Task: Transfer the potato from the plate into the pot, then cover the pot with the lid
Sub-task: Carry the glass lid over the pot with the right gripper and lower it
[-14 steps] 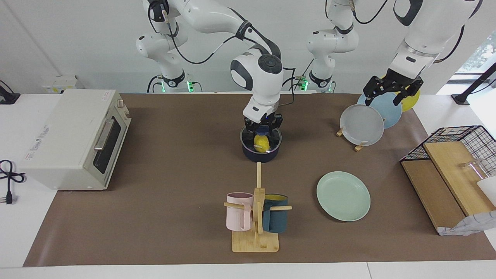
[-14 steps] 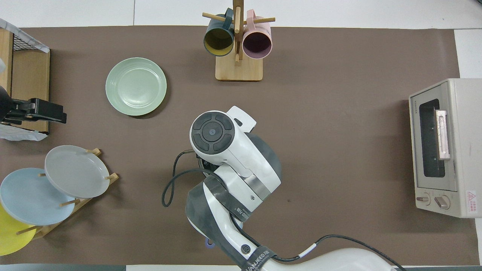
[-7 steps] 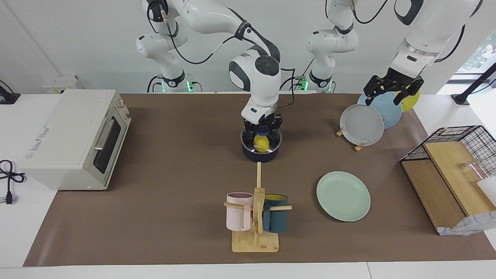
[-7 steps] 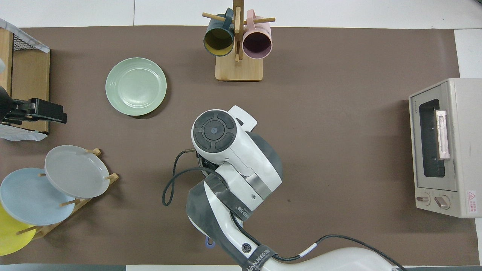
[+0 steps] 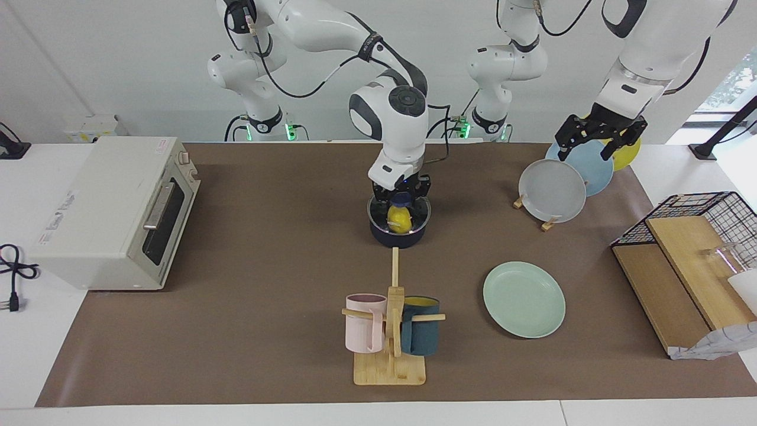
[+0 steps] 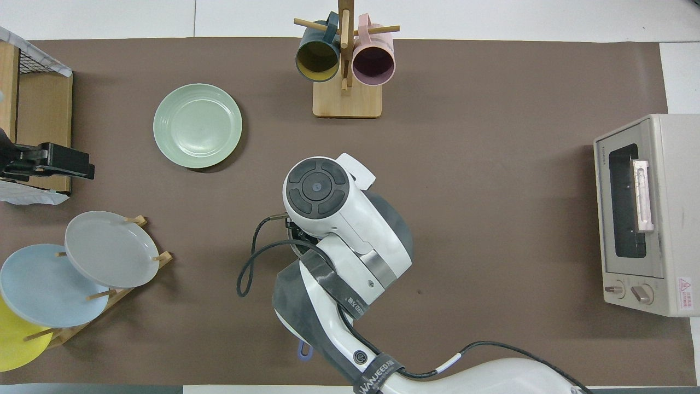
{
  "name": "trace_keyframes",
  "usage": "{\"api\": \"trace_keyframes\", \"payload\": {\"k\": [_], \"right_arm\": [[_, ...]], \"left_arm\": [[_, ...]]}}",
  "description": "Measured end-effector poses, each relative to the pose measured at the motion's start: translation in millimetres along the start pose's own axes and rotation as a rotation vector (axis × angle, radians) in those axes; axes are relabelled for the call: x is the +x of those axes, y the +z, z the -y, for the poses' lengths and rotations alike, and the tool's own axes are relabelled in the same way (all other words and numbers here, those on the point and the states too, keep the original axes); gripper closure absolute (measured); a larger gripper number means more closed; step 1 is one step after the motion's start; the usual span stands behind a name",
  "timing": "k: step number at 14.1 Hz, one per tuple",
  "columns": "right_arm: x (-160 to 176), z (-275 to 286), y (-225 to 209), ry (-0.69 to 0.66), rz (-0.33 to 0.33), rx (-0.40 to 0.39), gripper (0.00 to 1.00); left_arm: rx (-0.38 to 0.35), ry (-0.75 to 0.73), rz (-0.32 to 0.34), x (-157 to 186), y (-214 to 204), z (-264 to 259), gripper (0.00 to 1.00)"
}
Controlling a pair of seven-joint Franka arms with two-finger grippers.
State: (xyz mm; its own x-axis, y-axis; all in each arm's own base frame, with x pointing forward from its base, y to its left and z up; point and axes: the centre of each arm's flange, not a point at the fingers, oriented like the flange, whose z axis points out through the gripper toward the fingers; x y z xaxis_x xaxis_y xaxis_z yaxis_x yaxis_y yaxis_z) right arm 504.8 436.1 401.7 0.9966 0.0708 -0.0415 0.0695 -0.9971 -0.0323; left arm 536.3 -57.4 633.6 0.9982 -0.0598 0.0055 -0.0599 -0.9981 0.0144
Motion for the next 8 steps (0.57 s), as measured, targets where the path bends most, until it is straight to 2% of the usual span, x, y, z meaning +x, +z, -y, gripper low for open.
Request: {"api": "trace_keyframes", "payload": {"k": [2, 3, 6, 8], "right_arm": [[-0.1, -0.1, 0.1, 0.0, 0.0, 0.0, 0.34], [0.0, -0.5, 1.1, 0.001, 0.0, 0.0, 0.29], [1.1, -2.3, 2.2, 0.003, -0.002, -0.002, 0.01], [1.7, -2.6, 0.3, 0.004, -0.005, 0.0, 0.0]], "left_arm": [[0.0, -0.001, 0.0, 0.0, 0.0, 0.2, 0.0], [0.0, -0.001, 0.0, 0.0, 0.0, 0.3, 0.0], [0.0, -0.002, 0.001, -0.3, -0.2, 0.7, 0.0], [0.0, -0.002, 0.001, -0.4, -0.2, 0.7, 0.0]]}}
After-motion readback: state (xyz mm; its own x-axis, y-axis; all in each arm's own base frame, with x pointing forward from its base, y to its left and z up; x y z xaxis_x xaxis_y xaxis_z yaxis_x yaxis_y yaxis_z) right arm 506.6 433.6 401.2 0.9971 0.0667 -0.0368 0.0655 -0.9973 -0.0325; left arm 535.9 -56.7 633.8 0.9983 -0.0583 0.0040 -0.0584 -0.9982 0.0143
